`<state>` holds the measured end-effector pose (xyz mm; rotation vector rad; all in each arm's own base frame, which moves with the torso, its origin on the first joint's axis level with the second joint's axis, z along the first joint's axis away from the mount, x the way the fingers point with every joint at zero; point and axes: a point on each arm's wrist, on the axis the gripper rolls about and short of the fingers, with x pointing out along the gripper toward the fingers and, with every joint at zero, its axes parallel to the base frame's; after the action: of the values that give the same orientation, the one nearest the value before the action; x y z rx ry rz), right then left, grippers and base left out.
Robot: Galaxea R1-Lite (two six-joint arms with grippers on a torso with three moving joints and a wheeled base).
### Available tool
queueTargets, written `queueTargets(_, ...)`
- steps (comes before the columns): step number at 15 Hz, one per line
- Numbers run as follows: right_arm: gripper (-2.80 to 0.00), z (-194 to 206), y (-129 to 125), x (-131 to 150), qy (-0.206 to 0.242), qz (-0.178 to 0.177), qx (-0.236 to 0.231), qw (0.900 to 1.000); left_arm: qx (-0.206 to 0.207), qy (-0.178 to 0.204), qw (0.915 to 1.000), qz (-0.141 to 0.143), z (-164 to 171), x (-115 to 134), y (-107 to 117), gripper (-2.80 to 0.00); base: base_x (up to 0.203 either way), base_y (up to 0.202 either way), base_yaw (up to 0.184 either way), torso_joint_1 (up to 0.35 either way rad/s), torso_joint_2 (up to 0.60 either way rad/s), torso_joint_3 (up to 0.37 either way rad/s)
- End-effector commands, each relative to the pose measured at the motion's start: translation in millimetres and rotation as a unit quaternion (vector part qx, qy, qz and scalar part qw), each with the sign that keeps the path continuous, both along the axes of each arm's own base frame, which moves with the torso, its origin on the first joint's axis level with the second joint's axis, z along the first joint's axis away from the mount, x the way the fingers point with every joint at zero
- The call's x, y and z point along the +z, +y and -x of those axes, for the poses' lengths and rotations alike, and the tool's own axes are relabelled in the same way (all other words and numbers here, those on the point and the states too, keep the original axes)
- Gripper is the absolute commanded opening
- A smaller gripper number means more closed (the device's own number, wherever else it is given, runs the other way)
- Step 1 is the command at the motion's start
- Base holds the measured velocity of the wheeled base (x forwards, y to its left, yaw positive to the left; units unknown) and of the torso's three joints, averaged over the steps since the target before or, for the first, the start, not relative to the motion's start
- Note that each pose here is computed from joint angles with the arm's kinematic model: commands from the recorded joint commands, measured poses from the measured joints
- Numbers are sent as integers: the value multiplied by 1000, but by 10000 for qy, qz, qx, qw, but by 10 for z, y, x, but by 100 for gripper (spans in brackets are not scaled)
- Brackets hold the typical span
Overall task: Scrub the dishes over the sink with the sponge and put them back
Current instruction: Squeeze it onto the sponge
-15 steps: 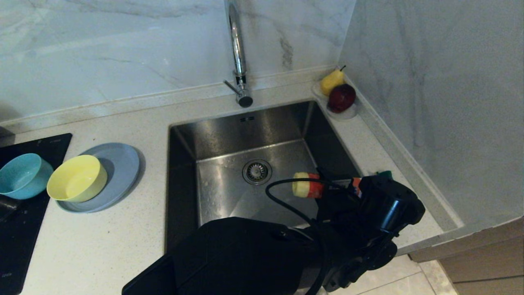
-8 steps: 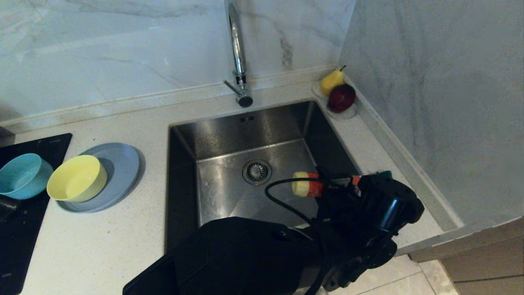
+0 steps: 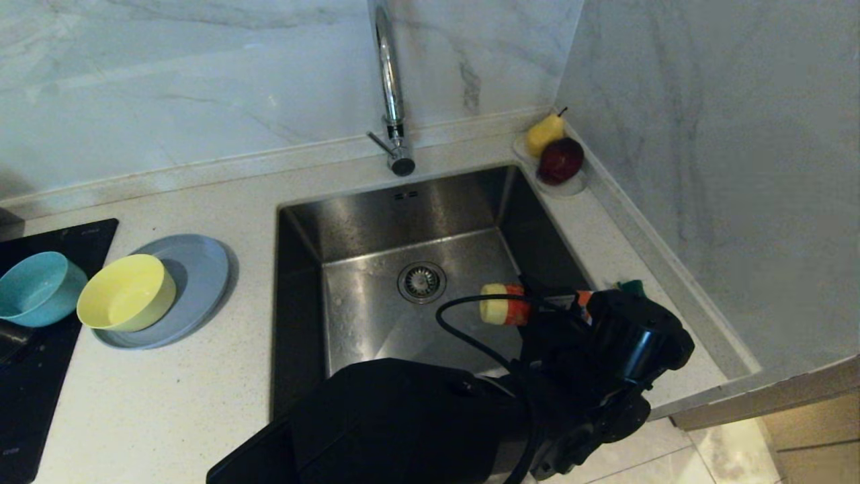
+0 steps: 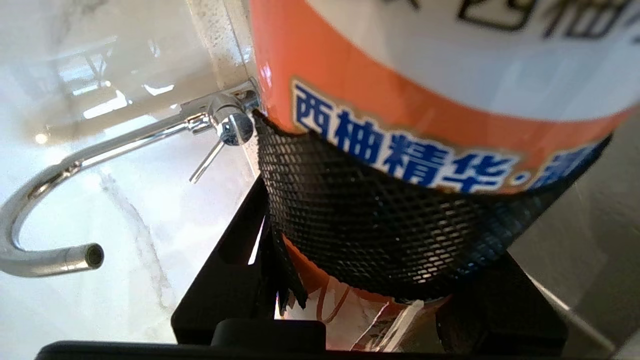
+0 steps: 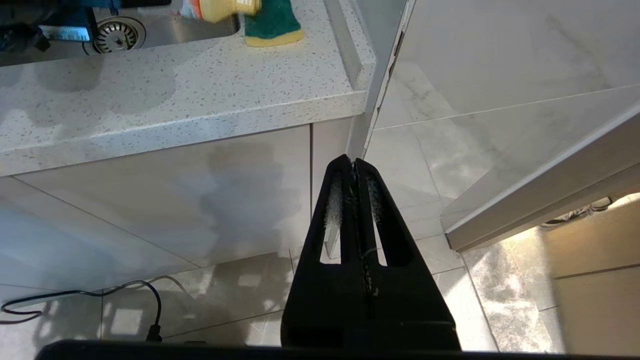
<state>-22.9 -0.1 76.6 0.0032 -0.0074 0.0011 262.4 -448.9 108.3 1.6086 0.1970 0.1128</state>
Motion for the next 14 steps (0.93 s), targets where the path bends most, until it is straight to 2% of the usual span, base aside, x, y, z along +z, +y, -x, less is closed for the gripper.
queueTargets(1, -280, 1, 0, 1, -16, 1, 2, 10000, 35, 36, 9999, -102, 0, -22, 2, -280, 0, 0, 0, 0, 0, 0)
queueTargets(4, -280, 1, 0, -1, -9, 1, 2, 10000, 41, -41, 10000, 71, 2, 41, 7, -280, 0, 0, 0, 0, 0, 0)
queueTargets(9, -280, 1, 0, 0, -13, 1, 2, 10000, 28, -334, 9972, 673, 24, 327, 48, -280, 0, 0, 0, 0, 0, 0)
queueTargets(14, -280, 1, 0, -1, -9, 1, 2, 10000, -74, -565, 9885, 1400, 47, 532, 88, -280, 0, 0, 0, 0, 0, 0)
